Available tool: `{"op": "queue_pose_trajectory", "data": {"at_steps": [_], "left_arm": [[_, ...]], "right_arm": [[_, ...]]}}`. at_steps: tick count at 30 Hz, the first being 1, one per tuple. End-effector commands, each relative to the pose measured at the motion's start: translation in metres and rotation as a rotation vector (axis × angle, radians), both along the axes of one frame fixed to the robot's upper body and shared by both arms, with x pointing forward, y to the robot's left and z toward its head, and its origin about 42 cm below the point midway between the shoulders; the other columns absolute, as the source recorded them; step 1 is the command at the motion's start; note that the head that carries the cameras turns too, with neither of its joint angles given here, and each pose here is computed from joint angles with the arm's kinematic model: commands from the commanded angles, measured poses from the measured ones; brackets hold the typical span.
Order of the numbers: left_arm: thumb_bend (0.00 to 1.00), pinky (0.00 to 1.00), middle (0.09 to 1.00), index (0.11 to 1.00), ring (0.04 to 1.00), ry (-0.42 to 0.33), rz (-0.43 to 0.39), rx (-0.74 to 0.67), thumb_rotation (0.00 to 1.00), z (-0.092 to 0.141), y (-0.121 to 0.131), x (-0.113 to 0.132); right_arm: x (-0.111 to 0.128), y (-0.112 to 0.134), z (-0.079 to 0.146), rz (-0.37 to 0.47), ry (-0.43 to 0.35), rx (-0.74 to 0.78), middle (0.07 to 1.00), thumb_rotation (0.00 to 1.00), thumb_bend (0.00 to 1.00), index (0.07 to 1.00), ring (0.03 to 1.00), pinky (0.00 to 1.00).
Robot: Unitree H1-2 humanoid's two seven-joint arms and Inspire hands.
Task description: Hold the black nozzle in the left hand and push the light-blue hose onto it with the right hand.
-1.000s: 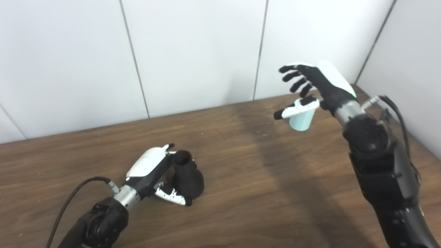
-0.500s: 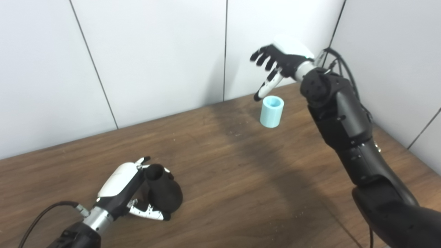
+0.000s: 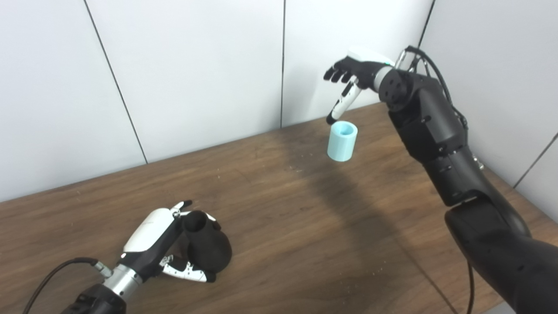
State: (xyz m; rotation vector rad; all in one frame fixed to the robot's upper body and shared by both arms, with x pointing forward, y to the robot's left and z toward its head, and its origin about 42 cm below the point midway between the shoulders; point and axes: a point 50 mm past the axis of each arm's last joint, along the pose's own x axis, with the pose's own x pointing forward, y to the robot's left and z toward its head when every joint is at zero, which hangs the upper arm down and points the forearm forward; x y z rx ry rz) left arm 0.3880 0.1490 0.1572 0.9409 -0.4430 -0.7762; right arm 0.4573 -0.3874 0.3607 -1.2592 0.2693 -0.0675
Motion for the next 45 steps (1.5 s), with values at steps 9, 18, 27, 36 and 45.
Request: {"op": "queue_pose_trajectory", "data": {"at_steps": [9,18,27,36,45], "left_arm": [[0.53,0.96,0.478,0.487,0.580,0.121,-0.030,0.147,0.00,-0.039,0.013,-0.021],[0.53,0.96,0.472,0.490,0.578,0.127,-0.033,0.154,0.00,-0.040,0.014,-0.021],[0.53,0.96,0.473,0.490,0.579,0.130,-0.035,0.156,0.00,-0.039,0.015,-0.022],[0.53,0.96,0.469,0.491,0.577,0.136,-0.037,0.154,0.00,-0.039,0.015,-0.020],[0.53,0.96,0.470,0.491,0.577,0.135,-0.040,0.161,0.00,-0.042,0.015,-0.022]], "right_arm": [[0.002,-0.020,0.010,-0.039,0.025,-0.029,0.870,0.26,1.00,0.838,0.904,0.78],[0.003,-0.029,-0.004,-0.051,0.068,0.004,0.866,0.27,1.00,0.844,0.895,0.80],[-0.003,-0.038,-0.014,-0.071,0.093,-0.020,0.868,0.27,1.00,0.845,0.891,0.81],[-0.007,-0.046,-0.028,-0.096,0.103,-0.013,0.825,0.16,0.98,0.815,0.766,0.63],[-0.006,-0.045,-0.040,-0.112,0.067,-0.027,0.783,0.13,0.91,0.790,0.731,0.60]]}}
